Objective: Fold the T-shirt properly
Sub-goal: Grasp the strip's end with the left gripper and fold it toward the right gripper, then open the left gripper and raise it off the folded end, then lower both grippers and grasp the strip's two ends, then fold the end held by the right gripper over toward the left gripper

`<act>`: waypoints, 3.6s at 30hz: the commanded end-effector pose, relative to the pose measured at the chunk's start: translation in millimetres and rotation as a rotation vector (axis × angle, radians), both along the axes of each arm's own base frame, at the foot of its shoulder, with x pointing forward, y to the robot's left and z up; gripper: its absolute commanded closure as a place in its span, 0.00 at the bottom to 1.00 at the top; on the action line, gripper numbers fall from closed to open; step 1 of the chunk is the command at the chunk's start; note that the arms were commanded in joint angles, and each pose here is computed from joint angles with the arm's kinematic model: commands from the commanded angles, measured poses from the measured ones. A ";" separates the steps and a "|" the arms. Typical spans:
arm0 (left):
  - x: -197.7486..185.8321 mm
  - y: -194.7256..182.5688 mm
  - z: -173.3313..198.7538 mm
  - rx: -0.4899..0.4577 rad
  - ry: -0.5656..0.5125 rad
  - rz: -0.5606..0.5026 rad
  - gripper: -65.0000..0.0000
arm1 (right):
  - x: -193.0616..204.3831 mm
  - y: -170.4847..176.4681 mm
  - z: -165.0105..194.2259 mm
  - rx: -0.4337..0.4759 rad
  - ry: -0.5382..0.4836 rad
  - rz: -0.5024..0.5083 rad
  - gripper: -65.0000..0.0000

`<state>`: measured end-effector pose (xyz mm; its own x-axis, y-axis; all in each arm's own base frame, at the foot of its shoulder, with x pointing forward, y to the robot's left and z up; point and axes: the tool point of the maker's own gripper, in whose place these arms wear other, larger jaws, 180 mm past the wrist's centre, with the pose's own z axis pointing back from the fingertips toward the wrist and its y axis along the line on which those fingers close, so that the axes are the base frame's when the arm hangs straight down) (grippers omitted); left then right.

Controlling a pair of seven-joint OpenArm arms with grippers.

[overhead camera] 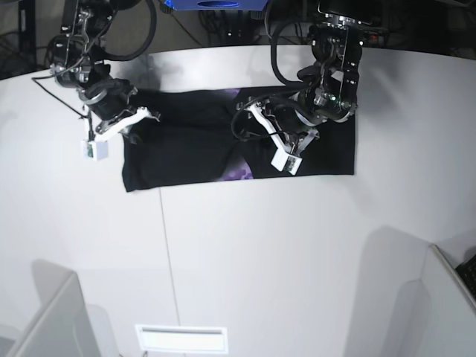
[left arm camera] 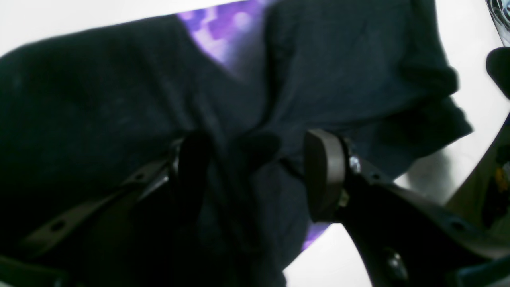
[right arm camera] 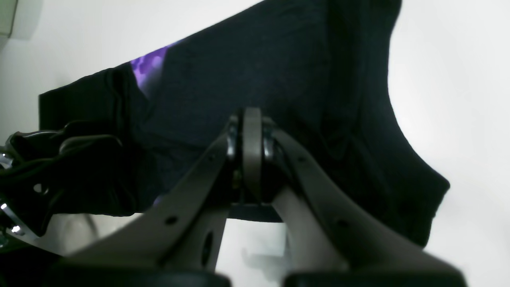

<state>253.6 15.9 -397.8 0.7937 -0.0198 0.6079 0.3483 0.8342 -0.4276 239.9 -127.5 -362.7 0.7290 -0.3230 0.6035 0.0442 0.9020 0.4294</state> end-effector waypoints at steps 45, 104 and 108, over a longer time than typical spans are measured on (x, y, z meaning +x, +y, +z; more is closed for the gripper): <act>-58.9 262.9 -2.2 0.341 -0.057 0.440 1.00 | 23.9 -46.5 -63.2 0.008 0.284 0.039 0.19; 0.4 149.4 -27.8 0.237 -0.053 0.186 1.00 | 27.1 126.4 39.2 0.111 0.081 0.340 1.00; -3.0 148.5 -23.9 0.240 -0.062 0.181 1.00 | 23.1 144.4 47.8 0.143 0.063 0.369 1.00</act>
<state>246.7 163.2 -427.9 0.7717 -0.0208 0.6357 0.1936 0.9597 -0.2035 256.1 13.5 -328.3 0.8699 -0.0948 0.4841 -0.2182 0.8062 0.5499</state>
